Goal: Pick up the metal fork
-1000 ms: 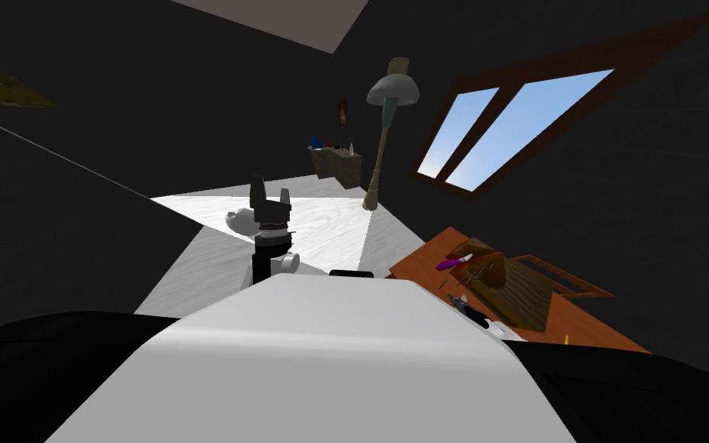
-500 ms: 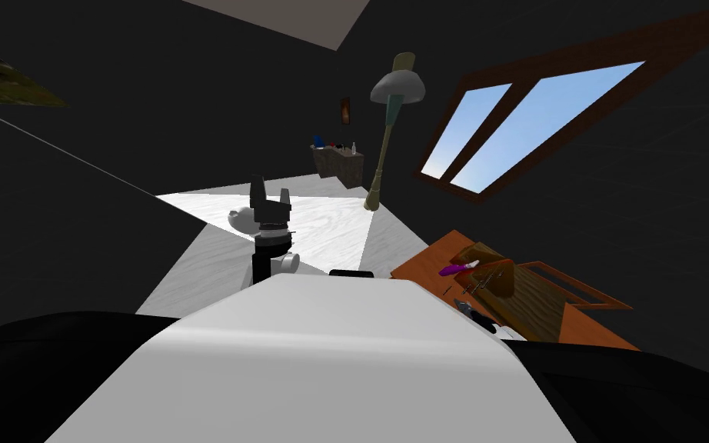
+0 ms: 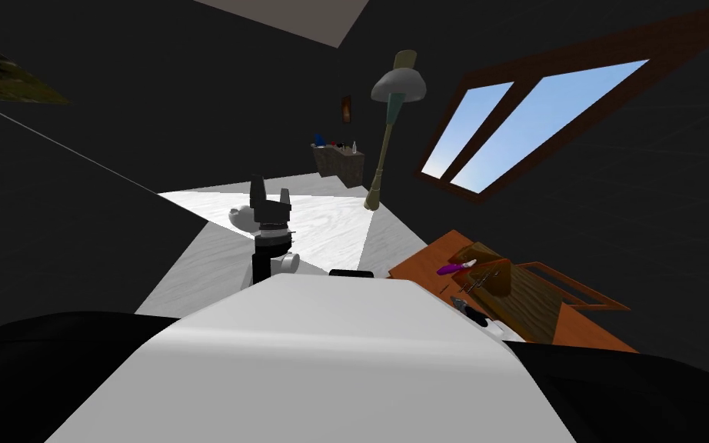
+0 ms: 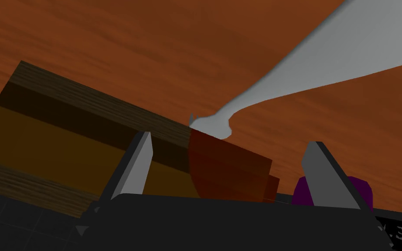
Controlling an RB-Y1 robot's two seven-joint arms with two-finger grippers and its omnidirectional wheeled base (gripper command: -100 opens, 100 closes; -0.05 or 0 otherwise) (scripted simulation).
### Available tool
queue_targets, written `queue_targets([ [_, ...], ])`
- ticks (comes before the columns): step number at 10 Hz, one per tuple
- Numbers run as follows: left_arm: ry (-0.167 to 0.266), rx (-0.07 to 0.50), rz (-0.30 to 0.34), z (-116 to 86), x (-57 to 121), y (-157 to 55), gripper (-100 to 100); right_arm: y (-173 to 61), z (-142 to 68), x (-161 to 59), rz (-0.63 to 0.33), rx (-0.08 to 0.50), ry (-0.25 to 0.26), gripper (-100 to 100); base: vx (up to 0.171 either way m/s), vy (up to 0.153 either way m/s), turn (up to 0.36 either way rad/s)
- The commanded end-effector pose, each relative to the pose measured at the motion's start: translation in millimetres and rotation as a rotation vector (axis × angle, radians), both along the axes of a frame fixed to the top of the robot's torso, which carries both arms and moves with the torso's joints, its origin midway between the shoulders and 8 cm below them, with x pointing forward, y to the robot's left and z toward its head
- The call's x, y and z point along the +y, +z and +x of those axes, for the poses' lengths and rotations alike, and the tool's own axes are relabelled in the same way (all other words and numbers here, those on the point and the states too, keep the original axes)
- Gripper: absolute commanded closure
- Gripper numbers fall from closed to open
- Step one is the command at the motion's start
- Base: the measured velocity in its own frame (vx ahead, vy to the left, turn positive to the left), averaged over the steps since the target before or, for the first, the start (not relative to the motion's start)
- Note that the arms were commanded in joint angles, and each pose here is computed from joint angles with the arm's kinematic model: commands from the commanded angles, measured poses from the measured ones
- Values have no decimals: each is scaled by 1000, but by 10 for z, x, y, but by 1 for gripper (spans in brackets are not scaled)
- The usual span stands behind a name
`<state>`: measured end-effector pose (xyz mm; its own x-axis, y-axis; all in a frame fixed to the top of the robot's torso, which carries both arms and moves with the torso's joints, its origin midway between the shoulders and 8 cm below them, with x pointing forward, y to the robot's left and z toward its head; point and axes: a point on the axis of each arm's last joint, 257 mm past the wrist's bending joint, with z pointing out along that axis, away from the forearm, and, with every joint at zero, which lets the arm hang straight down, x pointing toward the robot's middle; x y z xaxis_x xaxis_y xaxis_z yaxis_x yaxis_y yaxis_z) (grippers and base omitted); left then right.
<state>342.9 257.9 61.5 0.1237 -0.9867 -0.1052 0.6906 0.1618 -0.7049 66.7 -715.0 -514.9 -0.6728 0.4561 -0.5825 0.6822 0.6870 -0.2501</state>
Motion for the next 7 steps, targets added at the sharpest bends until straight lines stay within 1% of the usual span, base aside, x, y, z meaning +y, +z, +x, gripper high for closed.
queue_targets([
  [1, 0, 0, 0, 0, 0, 0, 0, -63, 76, 49, 1, 0, -5, -100, -49, -59, 37],
  [2, 0, 0, 0, 0, 0, 0, 0, -102, 128, 85, 2, 1, -7, -100, -54, -78, 37],
  [3, 0, 0, 0, 0, 0, 0, 0, -85, 92, 72, 2, -1, -5, -100, -24, -38, 12],
  [4, 0, 0, 0, 0, 0, 0, 0, -88, 95, 73, 2, 0, -6, 100, -4, -7, -1],
  [7, 0, 0, 0, 0, 0, 0, 0, -75, 86, 54, -1, 1, -9, 100, -1, -3, -4],
])
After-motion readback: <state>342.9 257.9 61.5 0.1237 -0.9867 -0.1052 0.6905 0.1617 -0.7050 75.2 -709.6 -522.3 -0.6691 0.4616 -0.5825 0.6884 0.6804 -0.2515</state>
